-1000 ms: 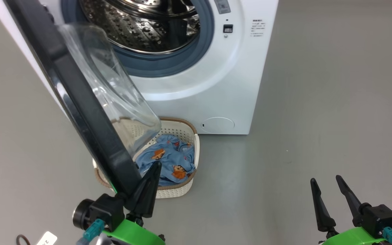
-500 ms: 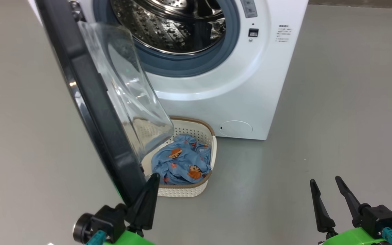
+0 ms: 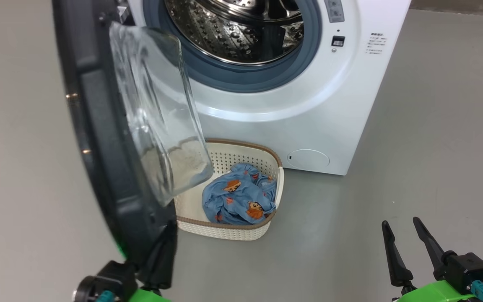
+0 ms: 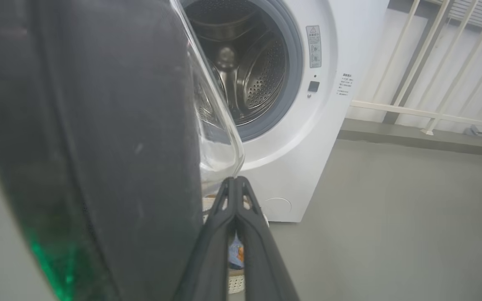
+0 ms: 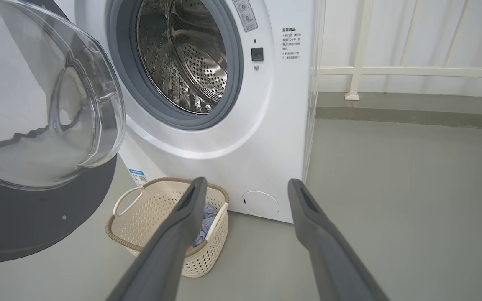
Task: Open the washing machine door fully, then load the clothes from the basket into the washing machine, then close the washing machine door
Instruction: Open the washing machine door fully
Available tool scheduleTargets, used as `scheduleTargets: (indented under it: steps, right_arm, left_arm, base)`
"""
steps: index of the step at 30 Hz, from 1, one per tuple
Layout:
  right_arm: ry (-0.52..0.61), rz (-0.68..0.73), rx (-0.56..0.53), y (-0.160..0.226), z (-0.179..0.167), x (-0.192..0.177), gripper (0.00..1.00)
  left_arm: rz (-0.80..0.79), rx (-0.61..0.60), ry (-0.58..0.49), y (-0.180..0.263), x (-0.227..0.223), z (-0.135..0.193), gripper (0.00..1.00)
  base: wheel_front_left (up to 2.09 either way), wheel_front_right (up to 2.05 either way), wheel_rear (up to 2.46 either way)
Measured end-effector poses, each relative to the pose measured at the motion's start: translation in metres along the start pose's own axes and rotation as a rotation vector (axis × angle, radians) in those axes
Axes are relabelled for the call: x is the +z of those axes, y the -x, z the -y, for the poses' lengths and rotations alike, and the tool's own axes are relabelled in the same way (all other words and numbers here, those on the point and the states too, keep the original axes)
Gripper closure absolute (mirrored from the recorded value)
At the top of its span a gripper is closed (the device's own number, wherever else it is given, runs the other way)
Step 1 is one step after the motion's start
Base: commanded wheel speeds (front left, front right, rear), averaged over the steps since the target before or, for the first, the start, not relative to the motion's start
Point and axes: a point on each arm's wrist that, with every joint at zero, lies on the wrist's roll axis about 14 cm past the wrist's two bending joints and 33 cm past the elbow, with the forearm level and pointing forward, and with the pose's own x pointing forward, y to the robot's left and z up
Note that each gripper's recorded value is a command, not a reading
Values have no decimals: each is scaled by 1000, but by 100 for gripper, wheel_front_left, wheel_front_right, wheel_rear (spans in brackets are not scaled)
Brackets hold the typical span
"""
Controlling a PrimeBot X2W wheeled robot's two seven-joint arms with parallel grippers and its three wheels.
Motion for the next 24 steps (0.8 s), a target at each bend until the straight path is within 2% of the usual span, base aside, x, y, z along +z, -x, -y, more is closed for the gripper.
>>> scheduleTargets:
  steps: [24]
  right_arm:
    - [-12, -26, 55, -11, -17, -11, 0]
  left_arm:
    - [58, 399, -17, 27, 25, -125, 100]
  base:
    - [0, 0, 0]
